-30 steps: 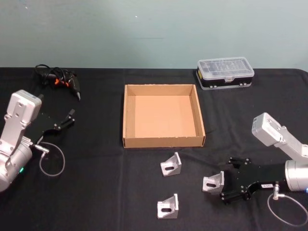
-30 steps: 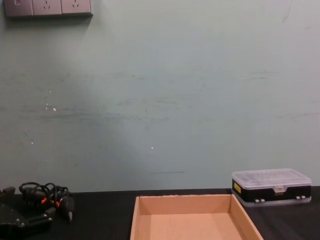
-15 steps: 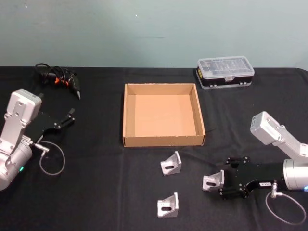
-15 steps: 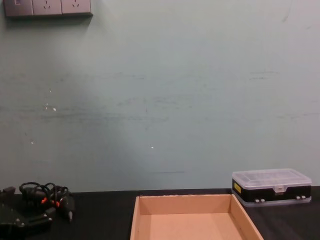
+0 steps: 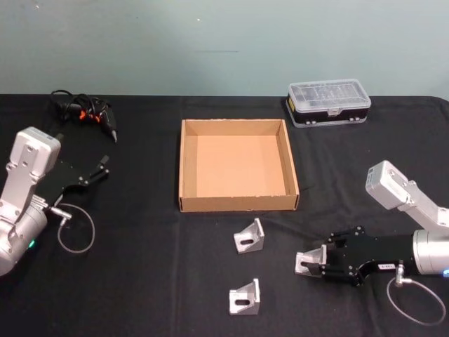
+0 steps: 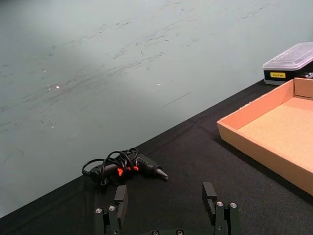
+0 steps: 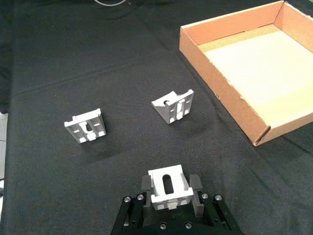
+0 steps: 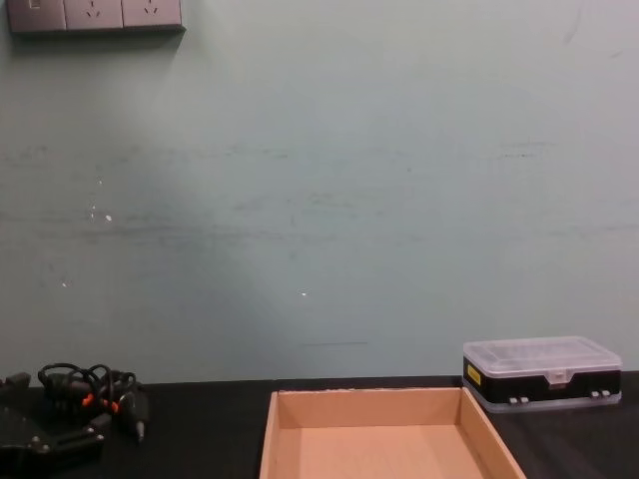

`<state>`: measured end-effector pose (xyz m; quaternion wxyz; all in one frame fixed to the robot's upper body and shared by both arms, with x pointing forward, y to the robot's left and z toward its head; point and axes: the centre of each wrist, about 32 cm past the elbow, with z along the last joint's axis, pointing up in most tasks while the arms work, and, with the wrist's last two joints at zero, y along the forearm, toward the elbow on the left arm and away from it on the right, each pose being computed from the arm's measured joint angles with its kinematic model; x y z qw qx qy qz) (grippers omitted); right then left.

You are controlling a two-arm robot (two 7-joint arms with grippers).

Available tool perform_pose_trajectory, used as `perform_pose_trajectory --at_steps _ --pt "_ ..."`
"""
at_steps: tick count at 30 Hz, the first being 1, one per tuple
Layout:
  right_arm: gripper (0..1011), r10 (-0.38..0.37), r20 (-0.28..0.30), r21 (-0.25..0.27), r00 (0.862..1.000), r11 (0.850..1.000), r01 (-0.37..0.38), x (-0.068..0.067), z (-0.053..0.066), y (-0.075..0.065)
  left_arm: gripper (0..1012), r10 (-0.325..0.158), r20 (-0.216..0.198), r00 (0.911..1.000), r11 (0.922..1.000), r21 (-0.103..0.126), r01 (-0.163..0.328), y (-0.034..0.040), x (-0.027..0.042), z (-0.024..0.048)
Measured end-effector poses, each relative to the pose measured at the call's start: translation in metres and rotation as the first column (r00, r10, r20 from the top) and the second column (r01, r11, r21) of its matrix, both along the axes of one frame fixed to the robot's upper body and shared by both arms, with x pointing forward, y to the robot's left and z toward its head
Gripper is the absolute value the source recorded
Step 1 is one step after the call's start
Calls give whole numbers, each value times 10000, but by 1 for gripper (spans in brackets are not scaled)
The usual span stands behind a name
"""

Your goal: Use one hand to pick up the angle iron from the table and place it into the box.

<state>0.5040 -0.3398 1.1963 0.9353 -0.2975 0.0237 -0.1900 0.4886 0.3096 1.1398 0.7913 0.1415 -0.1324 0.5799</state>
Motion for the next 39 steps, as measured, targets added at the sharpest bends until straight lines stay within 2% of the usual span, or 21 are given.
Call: perform_pose_trajectory --at_steps 8,15,19,20,23,25,27,29,39 --pt "469 -105 125 136 9999 9999 103 -23 7 2 1000 0 1 10000 10000 0 0 0 0 0" --pt "469 -747 835 850 9937 9941 676 -95 144 3 1000 1 0 10000 10000 0 -1 0 0 0" --pt "469 -1394 1506 1304 9787 9842 1201 -136 278 29 1000 1 0 10000 10000 0 -1 0 0 0" --pt "469 -1712 1736 1454 9698 9784 1467 -139 324 47 1000 1 0 10000 10000 0 -1 0 0 0" --pt "469 -2090 1976 1628 9578 9704 1782 -130 379 80 1000 0 1 10000 10000 0 0 0 0 0" --pt "469 -2540 2177 1797 9424 9595 2171 -83 430 144 1000 0 0 10000 10000 0 0 0 0 0" --pt "469 -2802 2272 1880 9327 9523 2403 -26 449 204 1000 1 0 10000 10000 0 -1 0 0 0" --pt "469 -2915 2299 1924 9285 9489 2503 14 454 247 1000 0 0 10000 10000 0 0 0 0 0" --pt "469 -3054 2170 1740 9272 9467 2711 364 404 531 1000 1 0 10000 10000 0 -1 0 0 0"
